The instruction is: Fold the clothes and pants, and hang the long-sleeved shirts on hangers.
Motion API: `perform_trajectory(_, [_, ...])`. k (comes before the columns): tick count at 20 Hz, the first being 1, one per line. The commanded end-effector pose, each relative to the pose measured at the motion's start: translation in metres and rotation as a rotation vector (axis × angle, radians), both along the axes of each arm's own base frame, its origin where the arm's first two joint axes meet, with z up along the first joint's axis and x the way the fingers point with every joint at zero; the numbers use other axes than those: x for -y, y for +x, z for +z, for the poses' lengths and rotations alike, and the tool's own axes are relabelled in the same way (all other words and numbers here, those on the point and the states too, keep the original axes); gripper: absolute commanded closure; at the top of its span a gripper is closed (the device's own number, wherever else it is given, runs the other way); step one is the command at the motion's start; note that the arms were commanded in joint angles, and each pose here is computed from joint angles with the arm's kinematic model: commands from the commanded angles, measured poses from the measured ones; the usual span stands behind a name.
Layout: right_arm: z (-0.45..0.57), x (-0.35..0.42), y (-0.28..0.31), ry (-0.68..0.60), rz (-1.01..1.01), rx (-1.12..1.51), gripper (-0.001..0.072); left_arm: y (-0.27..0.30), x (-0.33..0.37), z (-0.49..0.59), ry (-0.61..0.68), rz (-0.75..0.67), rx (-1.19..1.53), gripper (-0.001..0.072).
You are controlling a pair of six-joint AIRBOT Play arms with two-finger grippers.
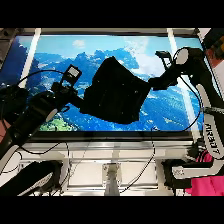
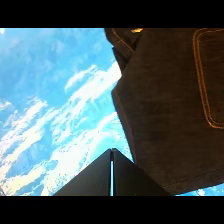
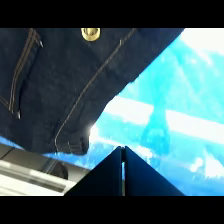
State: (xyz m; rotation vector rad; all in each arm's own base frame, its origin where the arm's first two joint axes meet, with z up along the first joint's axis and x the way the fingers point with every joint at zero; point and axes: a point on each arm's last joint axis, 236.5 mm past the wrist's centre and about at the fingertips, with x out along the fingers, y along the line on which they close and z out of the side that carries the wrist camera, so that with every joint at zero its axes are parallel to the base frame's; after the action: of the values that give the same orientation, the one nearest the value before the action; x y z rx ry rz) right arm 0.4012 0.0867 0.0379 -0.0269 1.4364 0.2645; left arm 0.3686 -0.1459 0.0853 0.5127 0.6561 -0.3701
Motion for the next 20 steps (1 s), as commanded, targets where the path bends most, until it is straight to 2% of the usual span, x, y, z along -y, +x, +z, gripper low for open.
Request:
perform_trajectory(1, [0.011,-0.018,0.016,0.096,0.022,0.083,0.0694,0.0,-0.02,-0.01,-0.078,0.143,-0.059,0.0696])
perform_trajectory(3, [0.017,-0.049,0.013,0.279,0.022,0.101,0.0694,-0.007,-0.044,-0.034,-0.158,0.261,-0.156,0.0697])
perform_trajectory(6, [-0.003,-0.071,-0.019,0.435,-0.038,0.069,0.0694,-0.027,-0.064,-0.075,-0.327,0.362,-0.323,0.0697])
perform_trajectory(9, [-0.036,-0.082,-0.069,0.54,-0.172,0.021,0.0694,-0.036,-0.05,-0.084,-0.651,0.367,-0.438,0.0697])
perform_trajectory(11, [-0.046,-0.088,-0.089,0.631,-0.299,0.039,0.0695,-0.028,-0.054,-0.078,-0.863,0.418,-0.456,0.0697])
perform_trajectory(13, [-0.053,-0.084,-0.097,0.665,-0.391,0.079,0.0694,-0.023,-0.067,-0.086,-0.948,0.493,-0.486,0.0694])
perform_trajectory(15, [-0.06,-0.078,-0.097,0.644,-0.417,0.099,0.0687,-0.023,-0.069,-0.102,-0.949,0.521,-0.532,0.0678])
perform_trajectory(16, [-0.06,-0.076,-0.093,0.64,-0.427,0.111,0.0619,-0.026,-0.062,-0.111,-0.957,0.519,-0.579,0.0603])
perform_trajectory(17, [-0.06,-0.074,-0.09,0.644,-0.466,0.109,0.0429,-0.029,-0.055,-0.118,-0.976,0.519,-0.623,0.0393])
perform_trajectory(18, [-0.06,-0.071,-0.087,0.653,-0.529,0.099,0.0183,-0.029,-0.05,-0.124,-0.996,0.529,-0.654,0.0187])
perform_trajectory(19, [-0.061,-0.069,-0.085,0.652,-0.567,0.093,0.0149,-0.028,-0.047,-0.131,-1.021,0.547,-0.685,0.0147])
perform_trajectory(20, [-0.062,-0.068,-0.085,0.647,-0.576,0.087,0.0148,-0.027,-0.044,-0.137,-1.053,0.565,-0.712,0.0147])
